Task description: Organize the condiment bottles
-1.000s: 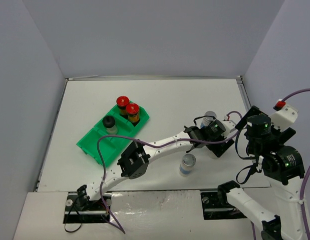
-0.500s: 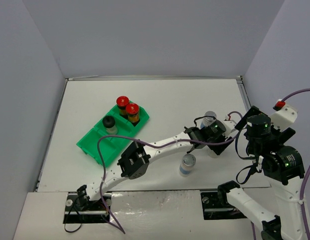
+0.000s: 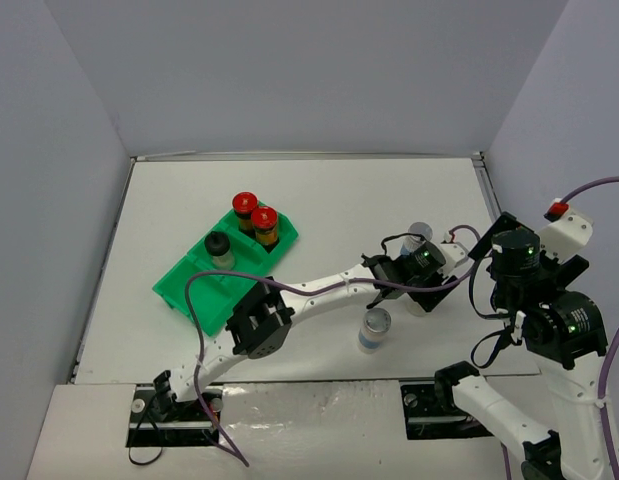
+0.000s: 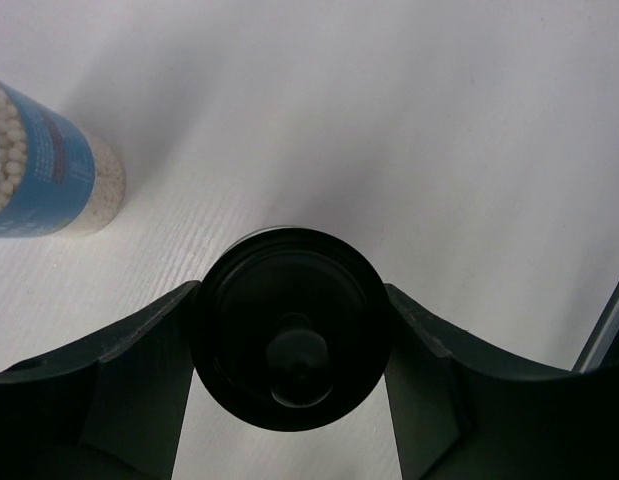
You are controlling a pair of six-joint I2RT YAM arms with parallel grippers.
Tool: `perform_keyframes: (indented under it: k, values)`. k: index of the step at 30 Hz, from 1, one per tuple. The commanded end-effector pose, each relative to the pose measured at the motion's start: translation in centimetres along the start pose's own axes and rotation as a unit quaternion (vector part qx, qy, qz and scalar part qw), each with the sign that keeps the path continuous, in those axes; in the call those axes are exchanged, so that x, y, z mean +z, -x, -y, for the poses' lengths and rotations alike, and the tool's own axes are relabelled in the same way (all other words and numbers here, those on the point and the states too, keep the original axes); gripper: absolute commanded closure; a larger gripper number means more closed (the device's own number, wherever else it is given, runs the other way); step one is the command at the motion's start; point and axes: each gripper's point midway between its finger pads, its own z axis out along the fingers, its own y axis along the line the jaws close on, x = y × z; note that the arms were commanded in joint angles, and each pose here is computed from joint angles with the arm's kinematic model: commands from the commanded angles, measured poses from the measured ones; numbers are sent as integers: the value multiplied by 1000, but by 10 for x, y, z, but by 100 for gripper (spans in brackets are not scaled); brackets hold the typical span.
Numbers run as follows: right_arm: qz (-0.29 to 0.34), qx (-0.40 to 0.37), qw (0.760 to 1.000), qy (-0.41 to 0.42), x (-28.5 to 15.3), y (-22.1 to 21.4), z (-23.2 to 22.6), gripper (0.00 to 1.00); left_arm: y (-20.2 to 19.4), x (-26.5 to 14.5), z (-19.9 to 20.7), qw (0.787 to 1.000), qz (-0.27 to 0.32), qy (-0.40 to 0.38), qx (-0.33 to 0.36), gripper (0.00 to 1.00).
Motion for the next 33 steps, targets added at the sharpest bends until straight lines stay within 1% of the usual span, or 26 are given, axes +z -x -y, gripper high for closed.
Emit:
perform_keyframes:
  k: [1,7,12,15,20,27,33]
  values:
    - [25,19,999,-7,-1,21,-2,0,92,-74,8,992,123,-3,8,100]
    - [46,22,999,-10,-8,45,-3,0,94,-86,2,992,129,6,10,100]
    - [73,23,997,-3,-13,77,-13,0,98,-91,-2,991,134,15,9,100]
    - [90,34,995,12,-19,97,-21,0,107,-104,-11,989,144,25,5,100]
    - [95,31,995,17,-19,110,-30,0,119,-132,-44,985,159,69,-7,100]
    - [86,19,996,14,-9,100,-37,0,131,-190,-86,977,169,131,-7,100]
    - [83,18,996,20,-3,95,-45,0,123,-245,-137,962,154,224,-29,100]
